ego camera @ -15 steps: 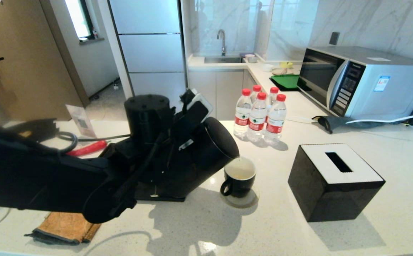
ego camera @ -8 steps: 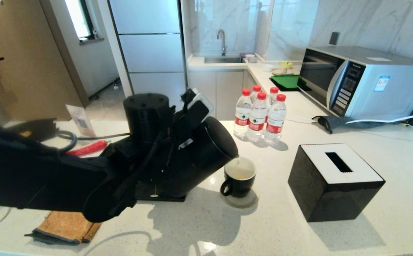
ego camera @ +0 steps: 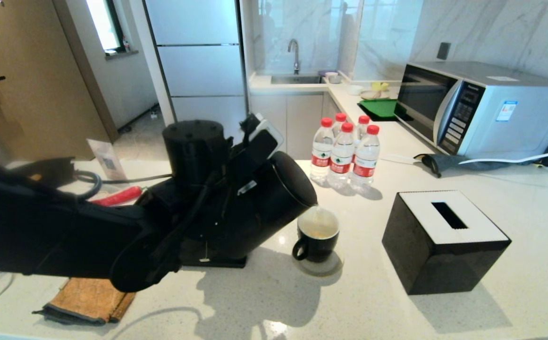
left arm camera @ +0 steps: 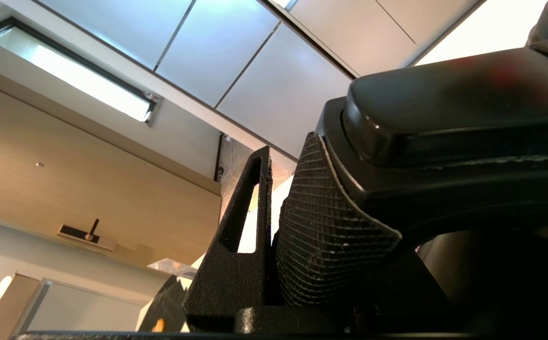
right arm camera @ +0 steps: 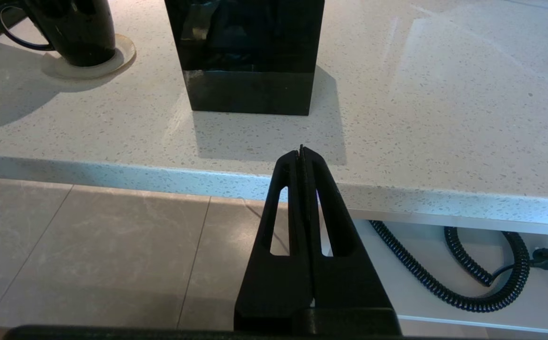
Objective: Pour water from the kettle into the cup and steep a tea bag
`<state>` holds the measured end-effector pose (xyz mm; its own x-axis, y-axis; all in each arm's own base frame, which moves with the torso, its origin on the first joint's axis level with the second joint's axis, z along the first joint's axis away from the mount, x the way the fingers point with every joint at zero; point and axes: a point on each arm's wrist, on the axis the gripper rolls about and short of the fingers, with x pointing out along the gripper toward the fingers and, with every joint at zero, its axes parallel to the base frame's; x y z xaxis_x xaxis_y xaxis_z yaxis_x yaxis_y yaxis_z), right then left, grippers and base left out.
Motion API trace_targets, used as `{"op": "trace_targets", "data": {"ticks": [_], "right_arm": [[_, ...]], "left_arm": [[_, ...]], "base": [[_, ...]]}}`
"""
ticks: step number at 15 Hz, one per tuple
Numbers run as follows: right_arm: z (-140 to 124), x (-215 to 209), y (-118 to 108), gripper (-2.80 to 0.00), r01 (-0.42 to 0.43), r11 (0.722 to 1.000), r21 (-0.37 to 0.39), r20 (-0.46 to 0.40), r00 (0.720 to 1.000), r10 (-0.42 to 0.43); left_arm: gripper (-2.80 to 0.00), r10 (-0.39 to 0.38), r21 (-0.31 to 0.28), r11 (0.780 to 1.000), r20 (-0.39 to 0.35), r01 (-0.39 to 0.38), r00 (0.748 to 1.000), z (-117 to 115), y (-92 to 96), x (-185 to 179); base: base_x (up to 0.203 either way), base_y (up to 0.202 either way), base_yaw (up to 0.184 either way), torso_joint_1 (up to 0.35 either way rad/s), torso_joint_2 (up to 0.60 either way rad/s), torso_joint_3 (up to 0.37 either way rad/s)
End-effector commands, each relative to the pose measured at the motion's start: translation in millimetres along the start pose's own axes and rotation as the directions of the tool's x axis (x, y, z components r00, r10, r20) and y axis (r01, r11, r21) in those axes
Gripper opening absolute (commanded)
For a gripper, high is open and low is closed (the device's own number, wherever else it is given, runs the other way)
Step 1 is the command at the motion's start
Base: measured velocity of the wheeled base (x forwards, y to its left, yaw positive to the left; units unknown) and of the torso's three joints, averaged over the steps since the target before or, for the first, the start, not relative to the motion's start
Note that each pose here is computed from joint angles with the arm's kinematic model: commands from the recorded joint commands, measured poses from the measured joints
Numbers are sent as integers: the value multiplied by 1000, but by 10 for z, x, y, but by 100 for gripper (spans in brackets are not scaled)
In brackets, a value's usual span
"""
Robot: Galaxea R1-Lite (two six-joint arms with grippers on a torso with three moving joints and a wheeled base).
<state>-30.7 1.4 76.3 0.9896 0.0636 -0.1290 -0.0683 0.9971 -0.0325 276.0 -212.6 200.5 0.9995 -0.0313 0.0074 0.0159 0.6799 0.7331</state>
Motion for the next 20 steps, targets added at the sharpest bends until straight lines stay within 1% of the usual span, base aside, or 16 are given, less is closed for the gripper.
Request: {"op": "trace_targets", "data": {"ticks": [1, 3, 14, 16, 20], "right_arm": [[0, 1, 0, -280, -1, 1000, 0, -2, 1000, 1], [0, 1, 0, -280, -1, 1000, 0, -2, 1000, 1], [0, 1, 0, -280, -1, 1000, 0, -2, 1000, 1], [0, 1, 0, -280, -1, 1000, 0, -2, 1000, 1], [0, 1, 0, -280, -1, 1000, 0, -2, 1000, 1]], "left_arm": [[-280, 7, 8, 1000, -1, -7, 1000, 1, 11, 0], [-280, 8, 20, 1000, 0, -8, 1000, 5, 13, 2], [-280, 5, 27, 1000, -2, -5, 1000, -2, 5, 3], [-280, 4, 41, 999, -3, -4, 1000, -8, 1, 1], [-280, 3, 43, 999, -4, -3, 1000, -11, -1, 0]], "base": [[0, 0, 0, 0, 0, 0], [0, 0, 0, 0, 0, 0], [0, 0, 0, 0, 0, 0], [0, 0, 0, 0, 0, 0], [0, 0, 0, 0, 0, 0]]}}
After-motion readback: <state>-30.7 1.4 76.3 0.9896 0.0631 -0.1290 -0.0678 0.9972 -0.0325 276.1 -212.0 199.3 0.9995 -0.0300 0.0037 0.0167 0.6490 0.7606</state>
